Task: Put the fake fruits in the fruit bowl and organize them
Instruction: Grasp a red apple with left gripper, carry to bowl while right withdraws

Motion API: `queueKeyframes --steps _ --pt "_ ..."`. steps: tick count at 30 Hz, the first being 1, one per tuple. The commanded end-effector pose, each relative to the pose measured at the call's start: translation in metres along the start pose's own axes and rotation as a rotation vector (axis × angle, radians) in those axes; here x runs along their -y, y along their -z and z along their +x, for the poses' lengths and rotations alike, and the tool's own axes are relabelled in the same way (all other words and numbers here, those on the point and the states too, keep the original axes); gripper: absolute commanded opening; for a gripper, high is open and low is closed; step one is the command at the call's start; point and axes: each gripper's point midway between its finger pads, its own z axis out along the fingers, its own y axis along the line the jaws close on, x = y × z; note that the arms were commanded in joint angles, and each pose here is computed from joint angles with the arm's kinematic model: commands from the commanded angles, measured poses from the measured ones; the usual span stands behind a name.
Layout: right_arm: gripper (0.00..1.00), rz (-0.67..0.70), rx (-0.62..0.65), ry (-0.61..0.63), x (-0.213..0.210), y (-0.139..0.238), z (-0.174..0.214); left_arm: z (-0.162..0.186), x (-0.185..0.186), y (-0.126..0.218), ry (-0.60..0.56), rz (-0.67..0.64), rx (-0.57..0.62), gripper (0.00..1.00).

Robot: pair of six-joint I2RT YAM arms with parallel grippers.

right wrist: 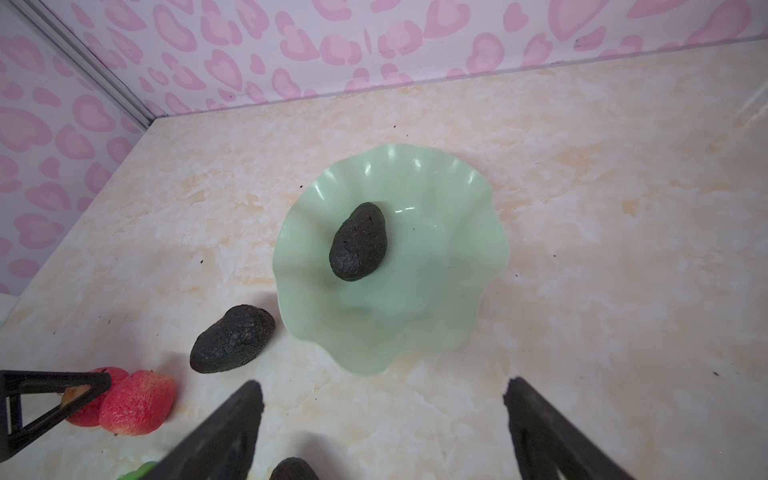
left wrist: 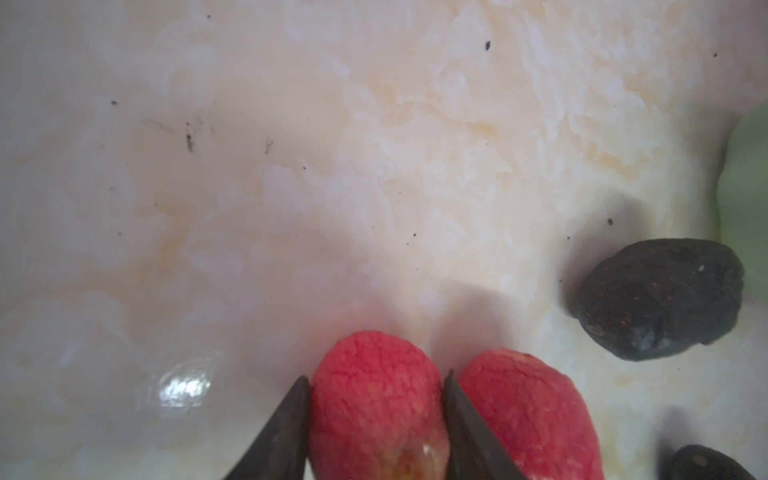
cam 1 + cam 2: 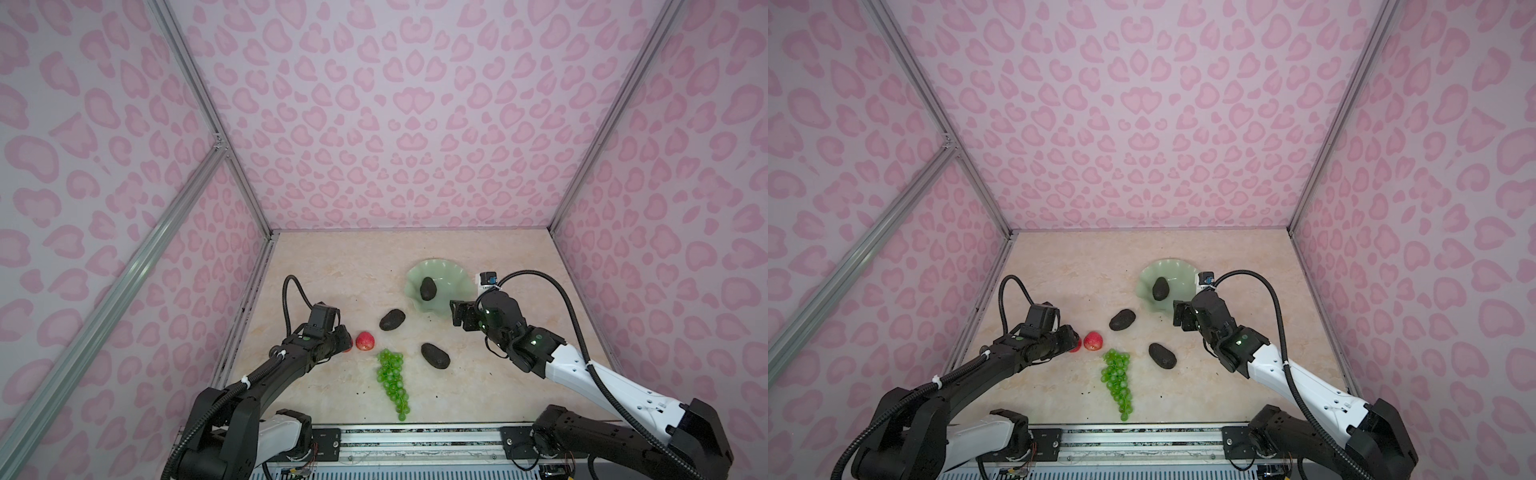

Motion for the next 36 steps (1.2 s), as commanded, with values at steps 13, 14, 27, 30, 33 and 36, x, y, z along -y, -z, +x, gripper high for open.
queueKeyframes --steps 13,14,27,30,33,36 --pt "0.93 0.055 0.060 -0.077 0.033 0.015 0.008 -0.066 0.169 0.072 -0.342 0.252 0.198 0.26" --pt "0.93 0.046 0.070 -0.082 0.034 0.019 0.009 -0.067 0.187 0.067 -0.375 0.265 0.190 0.26" --pt "0.93 0.045 0.205 -0.171 0.070 0.082 0.014 -0.027 0.357 -0.045 -0.624 0.354 0.028 0.26" --pt "0.93 0.049 0.201 -0.176 0.073 0.086 0.018 -0.027 0.363 -0.071 -0.624 0.321 0.026 0.26" --pt "0.93 0.050 0.195 -0.176 0.074 0.087 0.020 -0.025 0.363 -0.093 -0.631 0.288 0.019 0.27" --pt "0.93 0.050 0.193 -0.175 0.074 0.085 0.020 -0.021 0.361 -0.108 -0.630 0.267 -0.002 0.28"
